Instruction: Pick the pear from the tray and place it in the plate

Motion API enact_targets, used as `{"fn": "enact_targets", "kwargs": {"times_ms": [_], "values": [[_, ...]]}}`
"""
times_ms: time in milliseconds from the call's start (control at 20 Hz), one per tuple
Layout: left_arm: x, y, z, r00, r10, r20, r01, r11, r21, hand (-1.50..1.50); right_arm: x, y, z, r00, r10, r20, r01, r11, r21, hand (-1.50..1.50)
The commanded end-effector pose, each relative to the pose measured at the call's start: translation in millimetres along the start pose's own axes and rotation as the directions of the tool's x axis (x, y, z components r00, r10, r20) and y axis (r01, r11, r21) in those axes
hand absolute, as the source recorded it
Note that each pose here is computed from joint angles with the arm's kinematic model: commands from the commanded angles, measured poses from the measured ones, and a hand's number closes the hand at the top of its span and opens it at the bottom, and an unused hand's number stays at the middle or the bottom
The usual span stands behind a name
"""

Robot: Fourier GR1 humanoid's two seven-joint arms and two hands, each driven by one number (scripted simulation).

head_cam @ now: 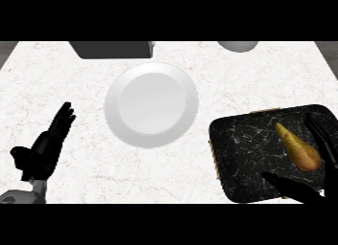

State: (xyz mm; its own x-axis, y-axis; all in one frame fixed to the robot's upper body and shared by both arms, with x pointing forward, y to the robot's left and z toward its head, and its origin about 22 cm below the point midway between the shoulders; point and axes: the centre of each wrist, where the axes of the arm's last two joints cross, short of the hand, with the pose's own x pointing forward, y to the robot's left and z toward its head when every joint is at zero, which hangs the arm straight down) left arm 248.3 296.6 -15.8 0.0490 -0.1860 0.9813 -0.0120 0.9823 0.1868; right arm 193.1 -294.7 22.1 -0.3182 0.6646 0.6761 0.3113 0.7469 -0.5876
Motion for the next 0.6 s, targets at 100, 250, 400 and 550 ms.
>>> {"fn": "enact_targets", "kwargs": {"times_ms": [100, 250, 400, 550], "values": [[-4.1, 3.0, -0.6, 1.000, -0.008, -0.009, 0.008, 1.000, 0.005, 0.00, 8.7, -36.2, 9.4, 0.958, 0.259, -0.125, -0.241, 0.960, 0.145, -1.50], [-8.7, 11.7, 2.9, 1.000, -0.008, 0.005, 0.008, 1.000, -0.001, 0.00, 16.2, -50.7, 4.1, 0.911, 0.382, -0.158, -0.334, 0.905, 0.264, -1.50], [-4.4, 18.4, -0.5, 1.000, -0.016, -0.009, 0.016, 1.000, -0.001, 0.00, 23.9, -54.0, -0.9, 0.859, 0.469, -0.204, -0.379, 0.852, 0.362, -1.50], [-13.0, 13.3, -1.0, 1.000, 0.003, 0.000, -0.003, 1.000, -0.018, 0.00, 41.0, -46.9, -21.1, 0.854, 0.460, -0.241, -0.349, 0.852, 0.391, -1.50]]}}
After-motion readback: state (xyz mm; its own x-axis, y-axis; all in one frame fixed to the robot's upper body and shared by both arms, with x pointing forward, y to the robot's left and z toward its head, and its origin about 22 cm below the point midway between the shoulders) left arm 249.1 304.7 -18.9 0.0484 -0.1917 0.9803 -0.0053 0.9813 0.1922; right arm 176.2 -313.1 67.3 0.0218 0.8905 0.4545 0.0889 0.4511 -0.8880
